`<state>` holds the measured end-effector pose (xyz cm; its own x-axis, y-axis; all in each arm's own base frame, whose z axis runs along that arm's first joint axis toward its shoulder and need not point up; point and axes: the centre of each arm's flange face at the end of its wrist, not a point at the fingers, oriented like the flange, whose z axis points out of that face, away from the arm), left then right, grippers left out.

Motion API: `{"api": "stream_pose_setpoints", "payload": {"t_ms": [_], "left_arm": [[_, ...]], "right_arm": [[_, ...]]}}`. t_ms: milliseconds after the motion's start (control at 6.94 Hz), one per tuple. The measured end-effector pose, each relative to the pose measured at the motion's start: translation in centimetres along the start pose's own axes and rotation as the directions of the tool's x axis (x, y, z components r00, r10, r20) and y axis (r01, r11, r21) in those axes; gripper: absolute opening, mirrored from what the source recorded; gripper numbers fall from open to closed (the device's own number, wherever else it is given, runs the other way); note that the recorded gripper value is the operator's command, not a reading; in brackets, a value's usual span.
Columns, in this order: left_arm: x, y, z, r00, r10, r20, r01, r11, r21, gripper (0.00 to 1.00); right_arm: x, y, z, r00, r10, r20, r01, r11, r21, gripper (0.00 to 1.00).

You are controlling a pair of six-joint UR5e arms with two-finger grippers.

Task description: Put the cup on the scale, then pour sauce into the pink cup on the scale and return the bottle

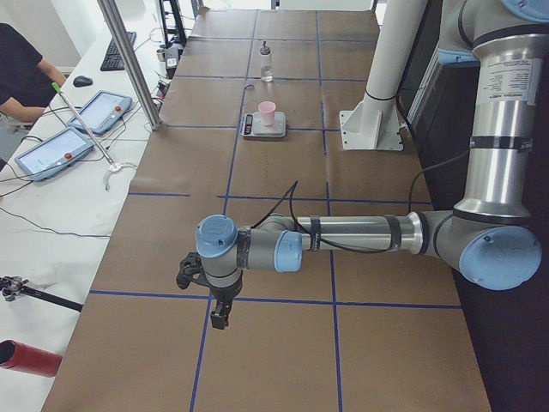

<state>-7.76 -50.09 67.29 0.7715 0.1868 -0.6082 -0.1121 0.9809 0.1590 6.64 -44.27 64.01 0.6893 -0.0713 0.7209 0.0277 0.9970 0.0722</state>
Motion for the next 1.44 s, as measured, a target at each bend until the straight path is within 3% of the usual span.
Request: {"api": "stream_pose_setpoints", "payload": {"t_ms": [432, 1153, 1441], "left_arm": [[0.7, -0.5, -0.6, 1.0, 0.008, -0.027, -0.007, 0.999, 0.054, 1.0], [1.7, -1.3, -1.8, 0.999, -0.005, -0.037, 0.008, 0.997, 0.081, 1.0], [2.6, -1.5, -2.5, 0.998, 0.004, -0.069, 0.002, 0.996, 0.094, 1.0]], "right_arm": [[0.0, -0.3, -0.4, 1.0, 0.011, -0.003, -0.011, 1.0, 0.009, 1.0], [-0.1, -0.7, -0.8, 1.0, 0.007, -0.004, -0.007, 1.0, 0.019, 1.0], [-0.1, -0.7, -0.9, 1.0, 0.007, -0.005, -0.007, 1.0, 0.02, 1.0]]}}
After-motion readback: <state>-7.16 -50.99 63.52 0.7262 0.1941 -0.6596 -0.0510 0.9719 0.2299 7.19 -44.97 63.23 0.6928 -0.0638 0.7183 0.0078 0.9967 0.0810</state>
